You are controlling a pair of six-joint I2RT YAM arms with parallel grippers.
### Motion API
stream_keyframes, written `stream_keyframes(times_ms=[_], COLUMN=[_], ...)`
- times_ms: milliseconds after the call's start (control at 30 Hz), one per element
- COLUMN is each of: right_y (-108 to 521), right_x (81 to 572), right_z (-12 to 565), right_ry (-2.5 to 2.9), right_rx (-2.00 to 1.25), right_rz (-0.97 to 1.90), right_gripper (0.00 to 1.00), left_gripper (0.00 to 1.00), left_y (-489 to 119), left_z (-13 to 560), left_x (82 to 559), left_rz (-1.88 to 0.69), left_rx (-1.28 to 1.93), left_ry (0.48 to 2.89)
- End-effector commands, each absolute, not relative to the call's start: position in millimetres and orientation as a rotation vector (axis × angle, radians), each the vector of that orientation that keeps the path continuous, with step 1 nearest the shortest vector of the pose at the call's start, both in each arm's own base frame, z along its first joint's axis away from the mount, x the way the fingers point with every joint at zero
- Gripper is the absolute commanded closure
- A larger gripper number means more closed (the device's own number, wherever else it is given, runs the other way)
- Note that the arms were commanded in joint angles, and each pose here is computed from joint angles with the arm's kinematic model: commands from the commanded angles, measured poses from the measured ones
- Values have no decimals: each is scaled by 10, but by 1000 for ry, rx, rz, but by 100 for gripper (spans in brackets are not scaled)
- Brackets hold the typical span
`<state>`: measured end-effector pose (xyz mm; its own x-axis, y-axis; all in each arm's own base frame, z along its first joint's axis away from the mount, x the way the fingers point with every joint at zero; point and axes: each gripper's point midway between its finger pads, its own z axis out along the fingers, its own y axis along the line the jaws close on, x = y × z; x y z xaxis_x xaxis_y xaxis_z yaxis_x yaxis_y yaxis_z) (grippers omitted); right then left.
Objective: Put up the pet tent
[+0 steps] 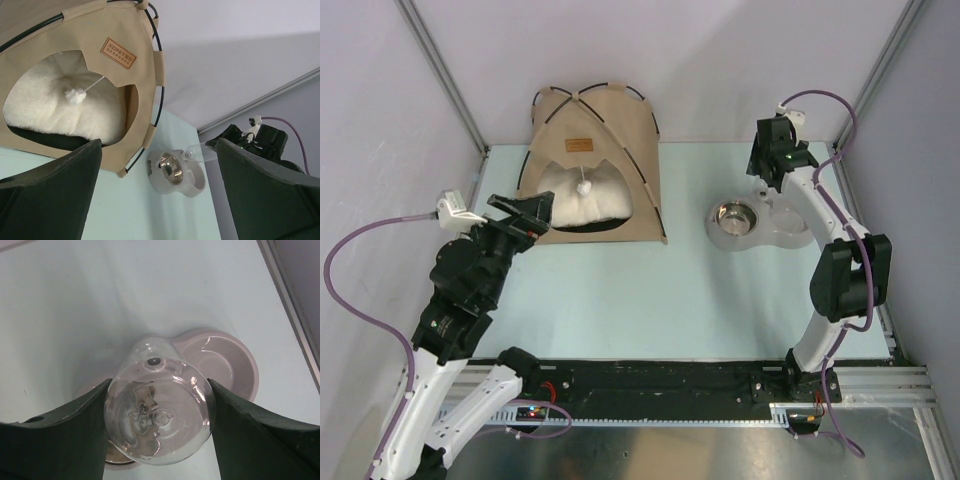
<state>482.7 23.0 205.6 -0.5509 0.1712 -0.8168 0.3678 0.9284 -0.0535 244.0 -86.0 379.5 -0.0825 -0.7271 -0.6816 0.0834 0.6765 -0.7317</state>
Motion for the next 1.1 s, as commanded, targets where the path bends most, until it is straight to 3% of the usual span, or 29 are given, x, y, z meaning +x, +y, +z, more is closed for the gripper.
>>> stream_keyframes(times_ms=[0, 567, 700, 833, 1067], right_y=[293, 269, 262, 273, 313], right_x=[4887, 4995, 4941, 4960, 5050], right_z=[2184, 1527, 1451, 1585, 1907], right_ry=[2165, 2299, 2315, 2275, 2220], right_rx=[377, 352, 359, 351, 341], right_rz=[-231, -285, -297, -280, -223], right_gripper=[71, 66, 54, 34, 16], left_gripper=[0, 0, 0, 0, 0], left_y=[-818, -797, -800, -812, -816], left_z=[3766, 3736, 3722, 3703, 3687], left_x=[2445, 2420, 2431, 2447, 2454], left_rz=[-704, -698, -691, -690, -686], left_rx=[-556, -562, -559, -559, -558], left_ry=[1514, 1519, 1526, 1533, 1539])
